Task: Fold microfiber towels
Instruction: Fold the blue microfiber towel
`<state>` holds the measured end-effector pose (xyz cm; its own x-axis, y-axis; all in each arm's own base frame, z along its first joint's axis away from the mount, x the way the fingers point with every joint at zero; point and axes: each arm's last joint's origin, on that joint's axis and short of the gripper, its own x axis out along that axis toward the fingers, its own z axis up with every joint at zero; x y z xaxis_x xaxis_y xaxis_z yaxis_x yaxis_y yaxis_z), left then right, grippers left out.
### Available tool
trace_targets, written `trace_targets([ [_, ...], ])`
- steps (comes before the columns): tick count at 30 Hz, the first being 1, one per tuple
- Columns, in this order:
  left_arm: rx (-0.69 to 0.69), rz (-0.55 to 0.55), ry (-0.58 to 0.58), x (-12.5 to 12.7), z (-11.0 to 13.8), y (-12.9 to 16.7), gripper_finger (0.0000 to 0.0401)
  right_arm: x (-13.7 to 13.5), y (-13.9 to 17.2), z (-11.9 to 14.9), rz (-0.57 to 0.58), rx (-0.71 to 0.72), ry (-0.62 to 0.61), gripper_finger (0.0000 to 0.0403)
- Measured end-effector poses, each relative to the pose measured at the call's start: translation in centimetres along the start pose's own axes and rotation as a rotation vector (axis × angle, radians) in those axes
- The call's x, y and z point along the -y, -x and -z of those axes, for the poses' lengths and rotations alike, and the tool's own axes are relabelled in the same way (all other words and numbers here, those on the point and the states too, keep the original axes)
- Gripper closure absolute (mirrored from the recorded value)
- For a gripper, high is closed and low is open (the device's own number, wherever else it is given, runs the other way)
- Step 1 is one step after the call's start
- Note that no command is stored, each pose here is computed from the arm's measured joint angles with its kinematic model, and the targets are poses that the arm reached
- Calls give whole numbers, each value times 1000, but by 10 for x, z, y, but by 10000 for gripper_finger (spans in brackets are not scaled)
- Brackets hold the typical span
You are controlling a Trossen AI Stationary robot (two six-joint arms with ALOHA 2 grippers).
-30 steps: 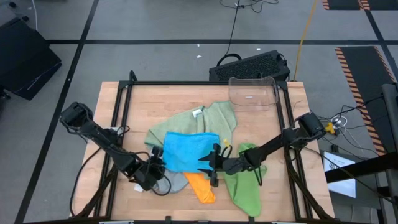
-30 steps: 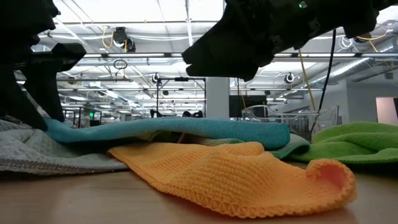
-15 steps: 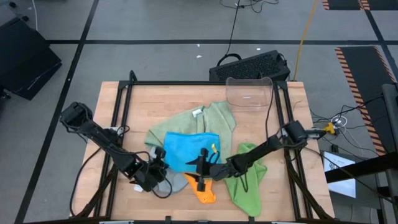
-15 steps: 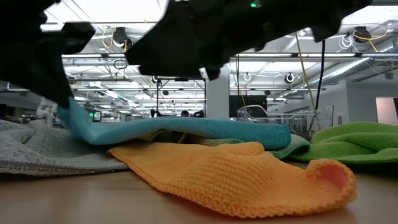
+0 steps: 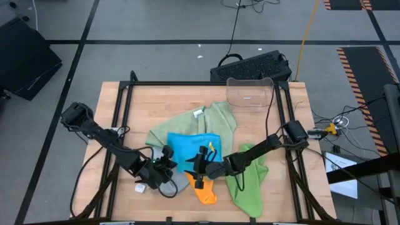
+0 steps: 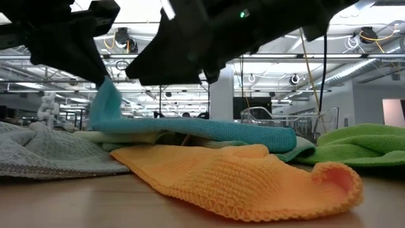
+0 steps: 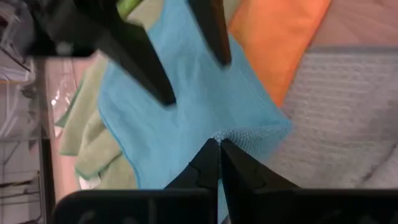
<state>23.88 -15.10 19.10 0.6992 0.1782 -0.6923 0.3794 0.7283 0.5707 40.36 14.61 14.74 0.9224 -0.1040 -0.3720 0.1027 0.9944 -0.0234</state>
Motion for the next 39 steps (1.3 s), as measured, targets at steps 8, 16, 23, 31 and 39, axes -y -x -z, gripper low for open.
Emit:
trace_targets([
  [8,76,-12,28,-22,-6,-12,390,3,-2,-2,-28,11,-115,210],
  [16,144,-8,2,-32,-10,-16,390,6,7,1,0,-115,-128,210],
  [23,264,13,-13,-34,-20,-14,392,21,49,-20,36,-272,15,210],
  [31,331,-16,19,-50,-23,-19,391,57,96,-20,92,-284,191,210],
  [39,378,-1,88,-63,-22,-24,392,87,113,-6,26,-142,306,191],
])
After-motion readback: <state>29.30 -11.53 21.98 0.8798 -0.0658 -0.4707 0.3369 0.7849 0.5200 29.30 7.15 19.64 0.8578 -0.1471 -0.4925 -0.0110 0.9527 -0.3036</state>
